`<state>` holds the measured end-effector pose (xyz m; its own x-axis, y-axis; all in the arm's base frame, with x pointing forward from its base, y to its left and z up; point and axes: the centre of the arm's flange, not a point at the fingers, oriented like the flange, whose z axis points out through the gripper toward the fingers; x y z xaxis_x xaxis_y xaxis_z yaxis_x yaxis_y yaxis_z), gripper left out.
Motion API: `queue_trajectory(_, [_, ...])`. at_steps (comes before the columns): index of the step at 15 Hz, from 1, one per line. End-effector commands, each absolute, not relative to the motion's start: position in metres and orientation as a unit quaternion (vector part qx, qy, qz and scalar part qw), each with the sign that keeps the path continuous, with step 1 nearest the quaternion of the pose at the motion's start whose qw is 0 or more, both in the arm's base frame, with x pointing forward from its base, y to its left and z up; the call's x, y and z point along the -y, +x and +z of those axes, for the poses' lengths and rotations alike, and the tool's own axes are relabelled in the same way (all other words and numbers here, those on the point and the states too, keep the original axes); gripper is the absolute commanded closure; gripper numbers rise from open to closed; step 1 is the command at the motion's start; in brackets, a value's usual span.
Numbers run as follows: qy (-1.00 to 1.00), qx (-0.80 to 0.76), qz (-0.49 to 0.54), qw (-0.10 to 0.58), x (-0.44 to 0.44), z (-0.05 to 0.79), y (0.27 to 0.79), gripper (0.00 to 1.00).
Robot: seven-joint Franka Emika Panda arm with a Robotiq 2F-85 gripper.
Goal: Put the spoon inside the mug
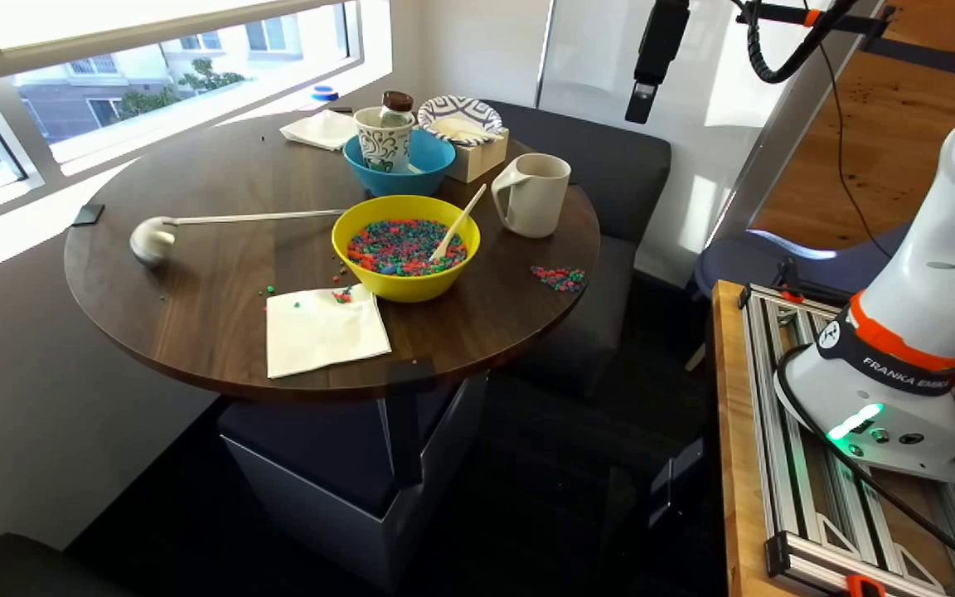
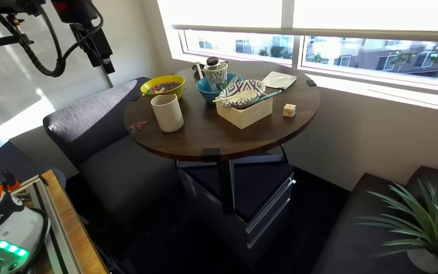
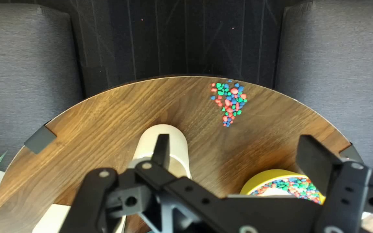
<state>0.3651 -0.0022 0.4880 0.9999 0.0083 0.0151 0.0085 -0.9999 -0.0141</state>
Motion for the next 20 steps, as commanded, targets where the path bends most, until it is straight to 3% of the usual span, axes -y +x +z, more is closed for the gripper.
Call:
queue_trajectory(1, [-1.000, 0.004, -0.008, 0.007, 0.0022, 0.4880, 0.3651, 0.00])
queue_trajectory(18, [-1.000, 0.004, -0.008, 0.007, 0.0022, 0.4880, 0.3651, 0.00])
queue_trajectory(20, [-0.997, 0.018, -0.018, 0.071, 0.0115, 0.4846, 0.3726, 0.00])
